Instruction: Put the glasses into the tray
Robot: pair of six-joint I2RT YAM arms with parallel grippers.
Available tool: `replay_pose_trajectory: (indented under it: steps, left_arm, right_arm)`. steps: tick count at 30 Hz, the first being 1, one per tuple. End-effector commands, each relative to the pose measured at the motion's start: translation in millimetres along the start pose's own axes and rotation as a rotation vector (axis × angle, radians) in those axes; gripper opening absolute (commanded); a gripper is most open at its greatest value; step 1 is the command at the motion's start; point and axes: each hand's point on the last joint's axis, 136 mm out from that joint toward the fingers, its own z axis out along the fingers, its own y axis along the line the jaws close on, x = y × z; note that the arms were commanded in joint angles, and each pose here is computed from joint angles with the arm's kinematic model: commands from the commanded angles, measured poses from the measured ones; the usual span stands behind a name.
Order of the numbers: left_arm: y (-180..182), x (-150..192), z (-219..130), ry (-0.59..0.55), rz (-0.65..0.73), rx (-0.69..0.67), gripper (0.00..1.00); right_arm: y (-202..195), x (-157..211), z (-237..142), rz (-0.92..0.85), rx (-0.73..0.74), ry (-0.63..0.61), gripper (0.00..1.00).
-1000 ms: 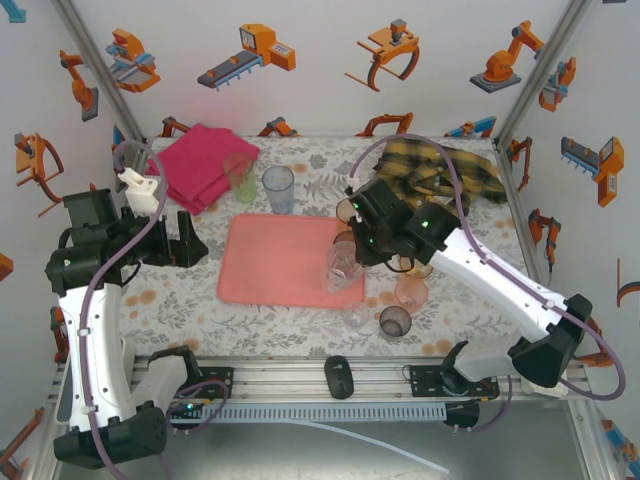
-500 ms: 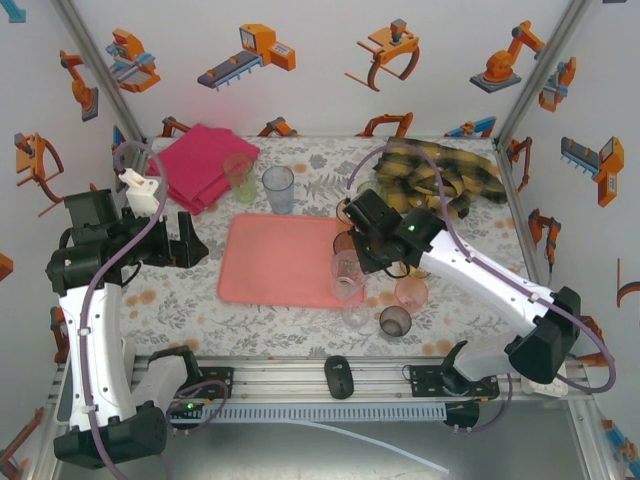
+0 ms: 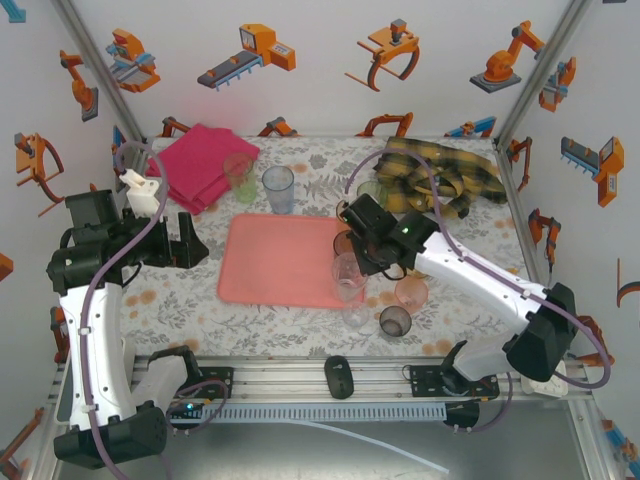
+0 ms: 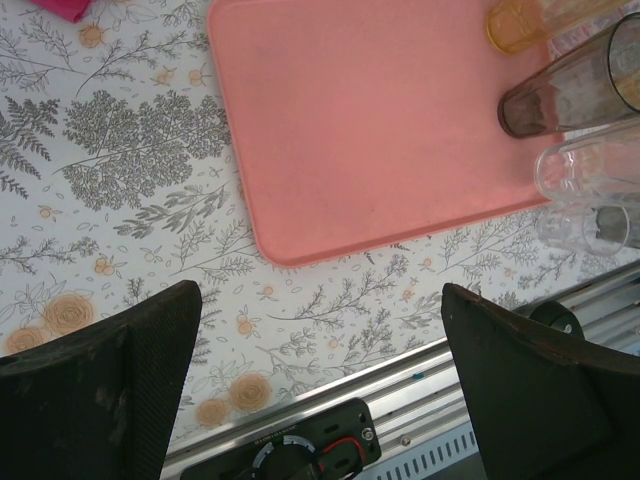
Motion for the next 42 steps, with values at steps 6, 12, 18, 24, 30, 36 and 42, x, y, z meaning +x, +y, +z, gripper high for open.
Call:
replay_pose_trajectory:
  steps: [6,12,18,24,30,36,42]
  left_arm:
    - [-4.1,5.2,1.6,0.013,0.009,0.025,0.97]
    - [-3.0,7.5,3.1,0.021,0.007,0.022,0.97]
    - [-2.9,8.3,3.6,0.022,0.009,0.023,0.97]
    - [-2.3,8.9,4.9,0.024,0.009,0.023,0.97]
    - [-1.5,11.2,6.3,0.029,0.007,0.022,0.97]
    - [-1.1,12.6,7.4,0.033,0.007,0.022,0.97]
    - [-1.4,12.4,7.1,0.031,0.008,0.023,0.97]
  right_arm:
    - [-1.1,-1.7,10.0,-0.005,0.029,-0.014,0.01]
    - [-1.6,-0.1,17.5,-0.010,0.043,0.001,0.01]
    - [-2.3,0.5,21.8,-0.015,0.053,0.008,0.03]
    - [-3.7,4.9,26.3,-0.018,0.062,0.024,0.04]
    - [-5.2,8.4,31.2,-0.019,0.071,0.032,0.05]
    - [-5.8,10.6,35.5,-0.020,0.076,0.040,0.06]
    - [-4.3,10.3,38.1,-0.017,0.072,0.041,0.07]
